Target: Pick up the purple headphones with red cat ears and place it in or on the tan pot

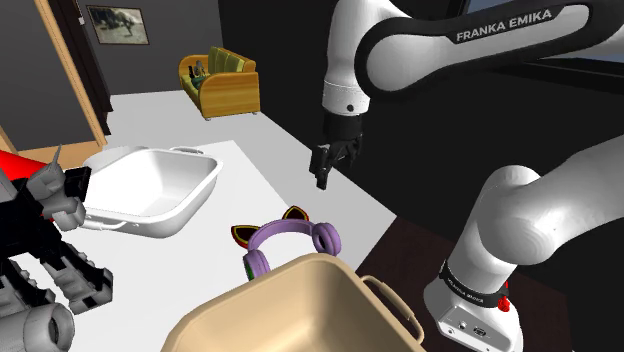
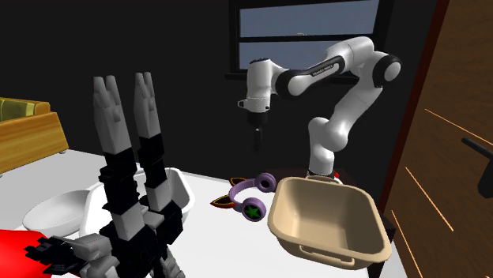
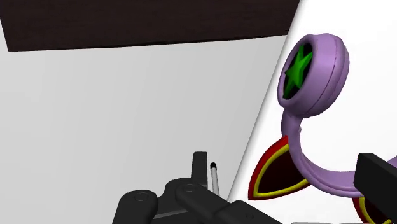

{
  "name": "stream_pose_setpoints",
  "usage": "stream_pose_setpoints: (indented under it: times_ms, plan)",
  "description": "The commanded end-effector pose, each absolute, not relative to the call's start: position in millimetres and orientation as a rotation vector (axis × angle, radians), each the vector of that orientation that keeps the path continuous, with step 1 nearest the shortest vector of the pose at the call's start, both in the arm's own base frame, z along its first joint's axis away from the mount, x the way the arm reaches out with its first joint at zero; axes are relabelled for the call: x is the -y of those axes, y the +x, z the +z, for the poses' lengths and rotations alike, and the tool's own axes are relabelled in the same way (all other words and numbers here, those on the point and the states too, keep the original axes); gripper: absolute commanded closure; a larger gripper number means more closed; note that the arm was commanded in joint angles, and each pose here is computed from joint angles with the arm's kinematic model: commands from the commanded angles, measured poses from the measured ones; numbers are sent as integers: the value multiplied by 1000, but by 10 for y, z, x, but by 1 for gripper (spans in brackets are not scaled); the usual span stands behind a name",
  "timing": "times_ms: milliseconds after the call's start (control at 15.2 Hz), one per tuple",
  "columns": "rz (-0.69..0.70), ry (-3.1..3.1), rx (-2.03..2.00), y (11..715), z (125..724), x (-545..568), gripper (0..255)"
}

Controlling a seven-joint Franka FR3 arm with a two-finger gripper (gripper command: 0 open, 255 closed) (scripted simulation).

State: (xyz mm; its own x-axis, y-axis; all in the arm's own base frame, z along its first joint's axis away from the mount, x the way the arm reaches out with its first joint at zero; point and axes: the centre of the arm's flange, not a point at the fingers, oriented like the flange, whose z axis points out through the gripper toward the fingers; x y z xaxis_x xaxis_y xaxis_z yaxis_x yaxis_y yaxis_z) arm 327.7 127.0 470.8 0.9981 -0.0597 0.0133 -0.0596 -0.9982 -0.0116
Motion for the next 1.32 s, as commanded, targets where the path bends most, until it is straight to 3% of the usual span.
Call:
stream_pose_setpoints:
  times_ms: [0, 792, 1254]
  plan:
    - [-21, -3144, -103, 3340, 4483, -1448, 0]
    - [-11, -3182, -126, 3451, 3602, -1893, 0]
    - [-11, -3182, -126, 3451, 3572, -1891, 0]
